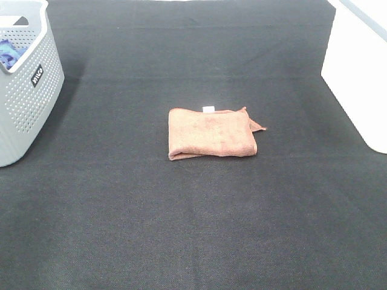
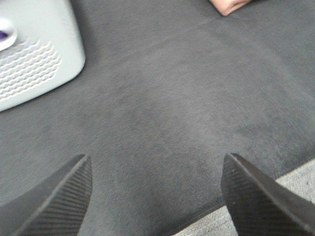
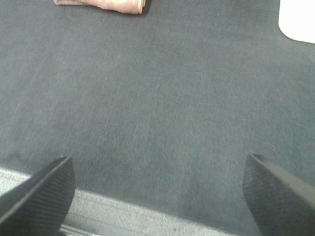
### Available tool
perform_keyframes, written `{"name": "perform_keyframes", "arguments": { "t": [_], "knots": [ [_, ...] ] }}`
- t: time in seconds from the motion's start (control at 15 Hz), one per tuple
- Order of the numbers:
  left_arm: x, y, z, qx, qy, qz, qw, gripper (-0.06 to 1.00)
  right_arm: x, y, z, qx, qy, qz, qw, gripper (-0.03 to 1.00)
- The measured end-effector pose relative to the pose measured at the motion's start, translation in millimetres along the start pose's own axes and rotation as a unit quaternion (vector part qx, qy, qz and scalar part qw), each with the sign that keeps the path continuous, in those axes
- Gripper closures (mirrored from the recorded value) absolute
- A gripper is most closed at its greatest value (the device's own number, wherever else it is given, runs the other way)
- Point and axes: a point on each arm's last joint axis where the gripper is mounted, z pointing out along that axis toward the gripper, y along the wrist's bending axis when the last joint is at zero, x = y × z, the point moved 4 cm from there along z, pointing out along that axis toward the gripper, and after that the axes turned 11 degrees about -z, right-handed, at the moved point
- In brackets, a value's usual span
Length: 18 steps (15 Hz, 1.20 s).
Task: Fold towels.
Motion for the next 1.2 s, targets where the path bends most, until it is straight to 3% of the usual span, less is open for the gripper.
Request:
{"name": "perform_keyframes", "arguments": {
  "t": [1.0,1.2],
  "knots": [
    [0.9,-0.5,1.6,0.002,0.001,0.005,1.0,0.24,-0.7,-0.1,1.6,0.001,-0.005,0.001,1.0,0.1],
    [1.4,5.9,-2.7,-0.043,-0.02,-0.031,0.998,0.24,0.6,-5.4,-1.2,0.04,-0.011,0.036,0.998,0.1]
  ]
}}
